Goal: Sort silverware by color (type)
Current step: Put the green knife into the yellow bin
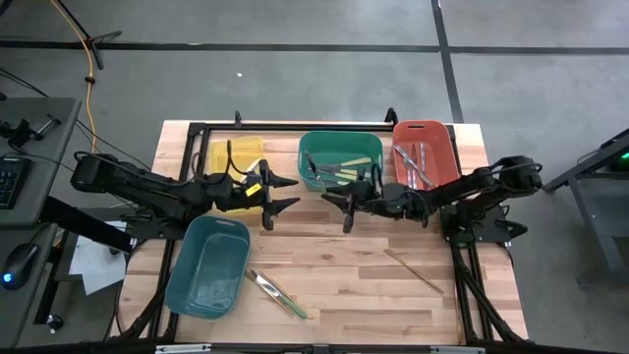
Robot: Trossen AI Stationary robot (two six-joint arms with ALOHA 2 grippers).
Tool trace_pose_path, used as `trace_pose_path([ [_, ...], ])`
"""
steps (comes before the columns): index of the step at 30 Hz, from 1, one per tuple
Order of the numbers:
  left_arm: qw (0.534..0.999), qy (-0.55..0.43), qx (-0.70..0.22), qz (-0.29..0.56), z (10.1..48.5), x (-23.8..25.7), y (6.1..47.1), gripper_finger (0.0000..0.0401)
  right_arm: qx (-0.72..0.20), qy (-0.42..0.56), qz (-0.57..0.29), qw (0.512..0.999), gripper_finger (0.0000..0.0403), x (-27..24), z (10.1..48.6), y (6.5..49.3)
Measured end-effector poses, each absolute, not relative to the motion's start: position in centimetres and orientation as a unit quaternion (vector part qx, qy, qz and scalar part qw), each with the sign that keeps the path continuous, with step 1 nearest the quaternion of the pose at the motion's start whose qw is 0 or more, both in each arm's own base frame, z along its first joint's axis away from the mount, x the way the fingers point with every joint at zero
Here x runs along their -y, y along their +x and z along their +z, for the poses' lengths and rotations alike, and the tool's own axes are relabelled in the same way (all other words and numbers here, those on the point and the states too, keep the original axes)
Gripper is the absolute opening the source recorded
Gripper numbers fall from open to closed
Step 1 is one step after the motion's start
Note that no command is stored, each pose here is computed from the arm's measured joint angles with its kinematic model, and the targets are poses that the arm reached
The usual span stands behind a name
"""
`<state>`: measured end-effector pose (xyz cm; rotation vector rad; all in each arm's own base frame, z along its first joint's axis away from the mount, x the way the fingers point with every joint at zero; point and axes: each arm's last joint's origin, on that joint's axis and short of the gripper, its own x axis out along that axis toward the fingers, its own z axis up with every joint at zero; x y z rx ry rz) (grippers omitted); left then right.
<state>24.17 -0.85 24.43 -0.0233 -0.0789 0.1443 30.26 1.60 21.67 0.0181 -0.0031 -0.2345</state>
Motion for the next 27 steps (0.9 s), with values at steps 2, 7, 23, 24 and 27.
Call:
trace_pose_path([
  [2,0.997,-0.013,0.044,0.065,24.0,0.9,24.6,0.0221,0.014,0.011,-0.114,0.993,0.0048,-1.6,21.9,30.4],
  [7,0.996,-0.016,0.064,0.062,23.2,1.0,25.7,0.0239,0.007,-0.011,-0.093,0.996,0.0048,-1.9,21.8,32.0],
  [23,0.996,-0.028,0.075,0.044,23.1,1.1,25.9,0.0238,-0.034,-0.018,-0.057,0.998,0.0048,-2.3,21.0,33.9],
  [24,0.996,-0.028,0.076,0.041,23.1,1.1,25.9,0.0236,-0.036,-0.019,-0.057,0.998,0.0048,-2.3,21.0,33.9],
  [27,0.996,-0.028,0.076,0.040,23.1,1.1,25.9,0.0218,-0.037,-0.019,-0.057,0.997,0.0049,-2.3,21.0,33.9],
])
